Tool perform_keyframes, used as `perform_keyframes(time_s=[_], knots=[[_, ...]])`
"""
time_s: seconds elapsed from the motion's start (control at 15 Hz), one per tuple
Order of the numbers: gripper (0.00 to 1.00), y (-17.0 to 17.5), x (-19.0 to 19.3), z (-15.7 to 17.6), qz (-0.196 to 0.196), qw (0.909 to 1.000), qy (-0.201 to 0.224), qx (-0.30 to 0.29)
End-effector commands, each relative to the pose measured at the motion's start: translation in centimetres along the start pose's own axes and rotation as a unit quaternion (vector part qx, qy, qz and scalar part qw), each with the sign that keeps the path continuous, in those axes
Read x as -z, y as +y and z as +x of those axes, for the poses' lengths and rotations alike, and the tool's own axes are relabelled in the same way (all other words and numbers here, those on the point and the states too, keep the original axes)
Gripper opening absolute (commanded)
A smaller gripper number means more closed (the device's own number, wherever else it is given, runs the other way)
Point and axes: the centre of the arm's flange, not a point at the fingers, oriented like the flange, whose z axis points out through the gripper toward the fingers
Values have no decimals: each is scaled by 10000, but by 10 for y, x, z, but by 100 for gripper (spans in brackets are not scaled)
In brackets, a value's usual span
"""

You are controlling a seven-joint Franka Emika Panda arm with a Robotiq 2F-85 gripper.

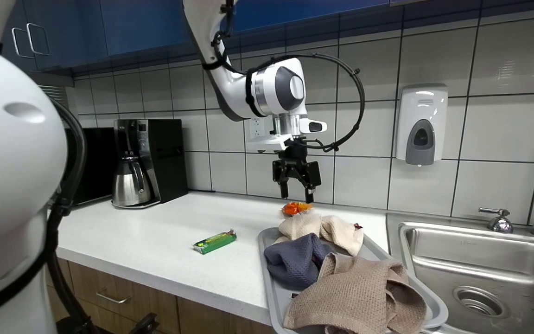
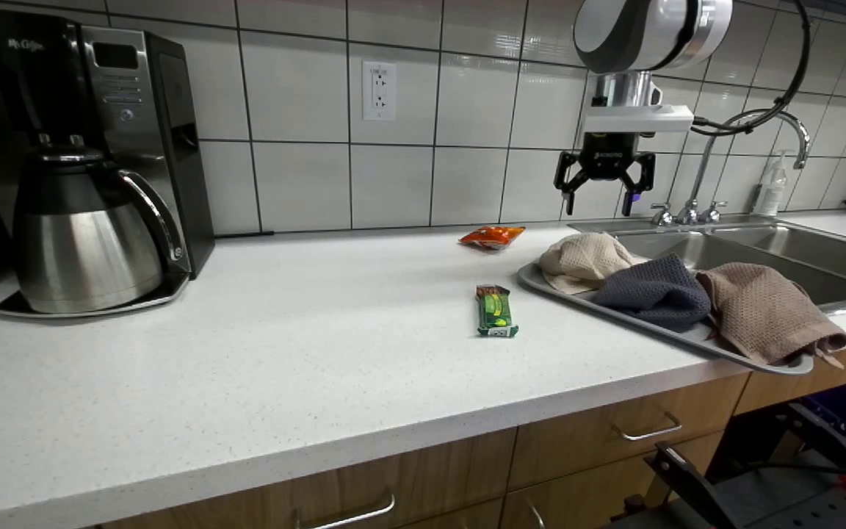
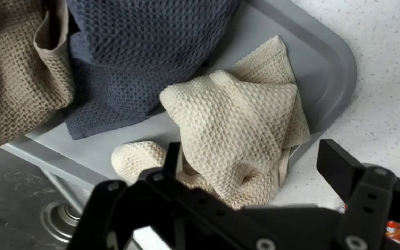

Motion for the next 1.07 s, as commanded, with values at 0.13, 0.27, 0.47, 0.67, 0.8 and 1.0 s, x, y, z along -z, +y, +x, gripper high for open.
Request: perform_keyframes(time_s=[0.13,0.27,0.47,0.67,0.8,1.0], knots=[[100,0,-23,37,92,9997,-27,221],[100,-2,-31,45,98,9995,-67,283],[100,-4,-45,53,119,9992,-147,353],[100,-4,-58,58,124,9989,-223,380],[100,-1,-64,62,126,9989,-254,373],[100,4,-71,63,122,9989,-312,325]])
